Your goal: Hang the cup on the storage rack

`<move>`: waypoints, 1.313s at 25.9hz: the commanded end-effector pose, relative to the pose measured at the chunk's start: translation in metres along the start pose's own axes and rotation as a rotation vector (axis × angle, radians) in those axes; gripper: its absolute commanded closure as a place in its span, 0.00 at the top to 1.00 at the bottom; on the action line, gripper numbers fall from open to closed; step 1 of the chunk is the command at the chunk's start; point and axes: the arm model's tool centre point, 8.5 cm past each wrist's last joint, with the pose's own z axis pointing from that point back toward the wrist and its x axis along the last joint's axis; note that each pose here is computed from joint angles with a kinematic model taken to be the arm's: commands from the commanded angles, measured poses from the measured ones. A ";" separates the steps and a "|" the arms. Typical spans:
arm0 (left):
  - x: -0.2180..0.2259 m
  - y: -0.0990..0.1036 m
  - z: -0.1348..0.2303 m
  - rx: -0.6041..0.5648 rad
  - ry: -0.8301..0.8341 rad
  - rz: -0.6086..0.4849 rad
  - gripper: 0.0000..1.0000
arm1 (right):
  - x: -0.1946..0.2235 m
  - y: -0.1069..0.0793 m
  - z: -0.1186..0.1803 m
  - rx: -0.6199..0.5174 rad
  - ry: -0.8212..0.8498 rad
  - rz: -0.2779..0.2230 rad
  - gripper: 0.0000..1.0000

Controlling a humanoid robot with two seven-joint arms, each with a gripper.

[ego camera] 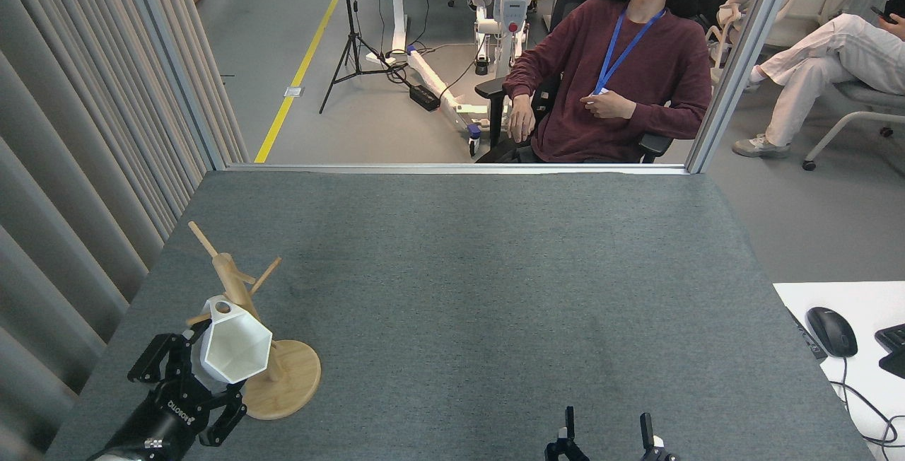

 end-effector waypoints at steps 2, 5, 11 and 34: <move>0.010 -0.002 0.011 -0.016 -0.013 0.019 1.00 | 0.000 -0.001 -0.001 -0.007 -0.002 -0.002 0.98; 0.007 -0.009 0.020 -0.039 0.013 0.048 1.00 | 0.000 0.000 0.000 -0.006 -0.002 -0.001 0.98; -0.005 -0.030 0.042 -0.094 0.084 0.121 1.00 | 0.001 -0.001 0.000 -0.006 -0.002 -0.002 0.98; 0.056 0.000 0.122 0.012 0.186 1.121 1.00 | -0.032 0.013 0.055 0.074 0.014 0.056 0.98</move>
